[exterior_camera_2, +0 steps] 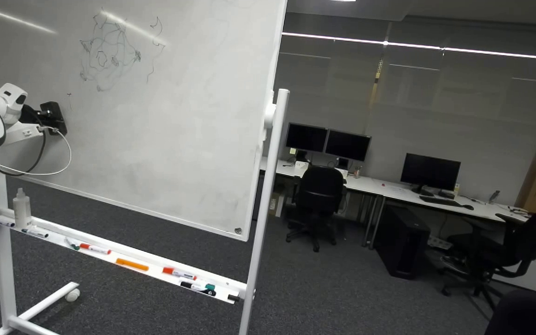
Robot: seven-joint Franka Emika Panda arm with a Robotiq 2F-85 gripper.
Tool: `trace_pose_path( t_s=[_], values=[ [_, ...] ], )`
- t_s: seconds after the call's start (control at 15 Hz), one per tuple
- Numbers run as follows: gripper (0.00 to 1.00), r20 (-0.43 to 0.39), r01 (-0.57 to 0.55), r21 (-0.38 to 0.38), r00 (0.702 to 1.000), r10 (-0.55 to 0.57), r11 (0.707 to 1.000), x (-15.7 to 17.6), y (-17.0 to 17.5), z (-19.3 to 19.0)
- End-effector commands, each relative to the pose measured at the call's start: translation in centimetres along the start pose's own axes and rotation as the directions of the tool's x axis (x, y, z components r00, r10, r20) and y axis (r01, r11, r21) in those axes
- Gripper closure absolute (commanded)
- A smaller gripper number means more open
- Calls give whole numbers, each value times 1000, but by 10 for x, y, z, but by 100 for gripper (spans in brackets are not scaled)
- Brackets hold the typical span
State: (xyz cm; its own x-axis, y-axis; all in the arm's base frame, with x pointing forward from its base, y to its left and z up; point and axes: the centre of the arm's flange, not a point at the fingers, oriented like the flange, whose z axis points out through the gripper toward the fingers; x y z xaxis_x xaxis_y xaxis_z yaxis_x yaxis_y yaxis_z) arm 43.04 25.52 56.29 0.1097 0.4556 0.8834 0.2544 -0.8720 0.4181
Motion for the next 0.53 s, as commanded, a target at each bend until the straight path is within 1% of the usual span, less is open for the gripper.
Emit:
trace_pose_path(
  t_s=[0.0, 0.2, 0.33, 0.47],
  values=[
    [70, 13, 4, 26, 1000, -4, 1000, 9, -2, 25],
    [70, 0, -7, 0, 1000, 7, 1000, 15, 11, 26],
    [70, -21, -7, -39, 1000, 6, 999, 17, 25, 26],
    [70, -25, -16, -69, 1000, 15, 997, 16, 39, 27]
  ],
)
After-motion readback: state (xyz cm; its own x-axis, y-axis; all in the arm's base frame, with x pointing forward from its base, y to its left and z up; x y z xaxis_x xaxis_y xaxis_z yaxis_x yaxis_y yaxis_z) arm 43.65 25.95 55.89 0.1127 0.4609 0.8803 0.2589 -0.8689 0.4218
